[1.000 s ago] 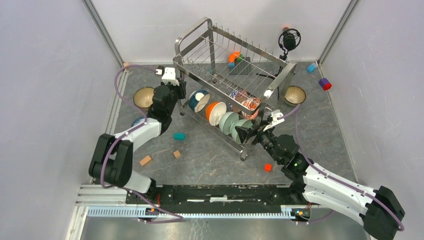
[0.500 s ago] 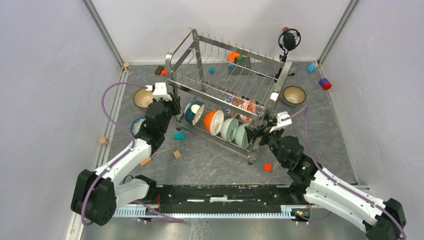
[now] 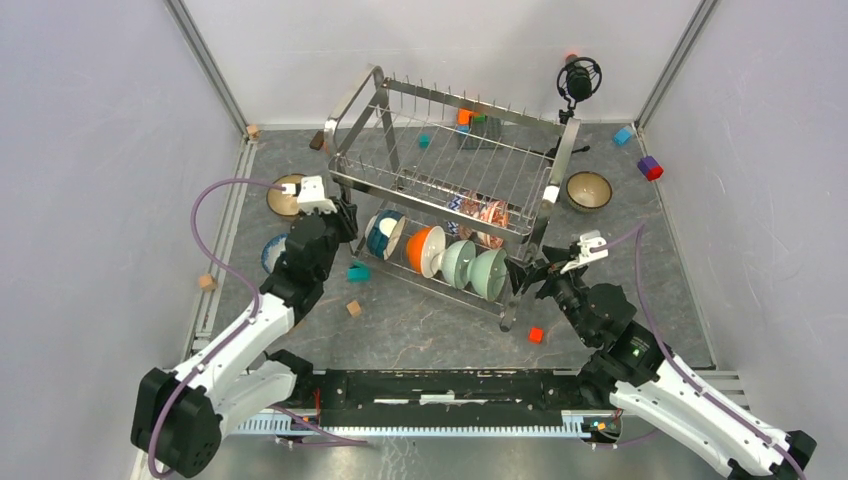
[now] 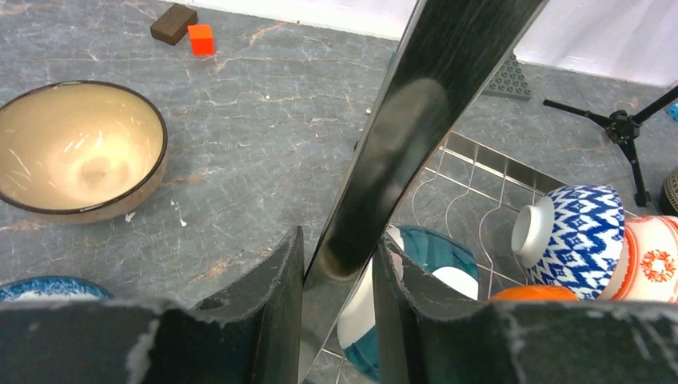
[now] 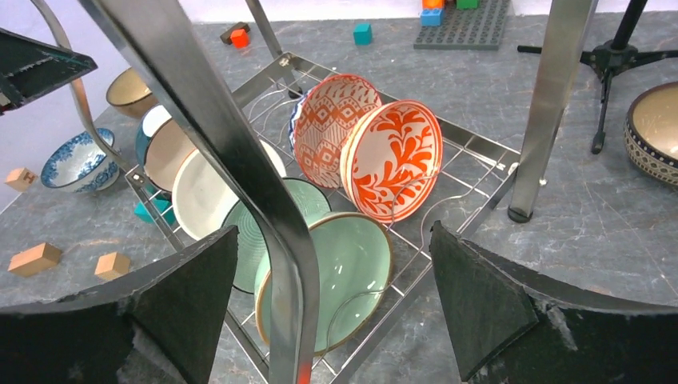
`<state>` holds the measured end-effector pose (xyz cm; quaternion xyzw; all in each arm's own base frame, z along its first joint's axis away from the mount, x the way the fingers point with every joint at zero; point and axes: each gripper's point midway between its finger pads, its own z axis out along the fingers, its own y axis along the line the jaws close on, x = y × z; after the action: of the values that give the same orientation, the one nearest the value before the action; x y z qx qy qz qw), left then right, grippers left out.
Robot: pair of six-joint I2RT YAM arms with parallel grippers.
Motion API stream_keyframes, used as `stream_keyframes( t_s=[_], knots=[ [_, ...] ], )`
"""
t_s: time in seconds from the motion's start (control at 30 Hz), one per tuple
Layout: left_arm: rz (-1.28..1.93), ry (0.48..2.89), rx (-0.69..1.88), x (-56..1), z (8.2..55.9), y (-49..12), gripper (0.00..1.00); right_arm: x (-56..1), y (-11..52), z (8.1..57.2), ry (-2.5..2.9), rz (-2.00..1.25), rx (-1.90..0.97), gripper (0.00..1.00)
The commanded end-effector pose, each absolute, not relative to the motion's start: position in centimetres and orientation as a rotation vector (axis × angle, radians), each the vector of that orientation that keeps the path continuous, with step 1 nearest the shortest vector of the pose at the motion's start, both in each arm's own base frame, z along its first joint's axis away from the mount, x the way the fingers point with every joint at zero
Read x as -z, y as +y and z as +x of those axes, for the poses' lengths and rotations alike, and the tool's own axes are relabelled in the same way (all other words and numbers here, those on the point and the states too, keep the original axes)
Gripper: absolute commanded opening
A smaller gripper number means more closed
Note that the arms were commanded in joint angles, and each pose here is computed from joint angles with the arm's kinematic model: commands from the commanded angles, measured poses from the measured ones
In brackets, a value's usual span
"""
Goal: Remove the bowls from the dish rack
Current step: Adjust the dish rack at the center of the board.
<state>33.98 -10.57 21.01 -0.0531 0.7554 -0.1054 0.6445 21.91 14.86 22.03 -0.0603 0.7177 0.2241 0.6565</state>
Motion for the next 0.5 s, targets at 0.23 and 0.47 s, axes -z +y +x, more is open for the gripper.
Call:
stream_keyframes(
  t_s=[0.23, 0.47],
  knots=[
    [-0.367, 1.703, 0.461, -22.0, 30.5, -10.9, 0.02, -18.1, 13.8, 23.1, 1.686, -0.014, -0.436, 0.54],
    [-0.382, 1.721, 0.542, -21.0, 29.0, -11.6, 0.02, -19.0, 14.2, 24.6, 1.637, -0.047, -0.376, 0.36]
  ],
)
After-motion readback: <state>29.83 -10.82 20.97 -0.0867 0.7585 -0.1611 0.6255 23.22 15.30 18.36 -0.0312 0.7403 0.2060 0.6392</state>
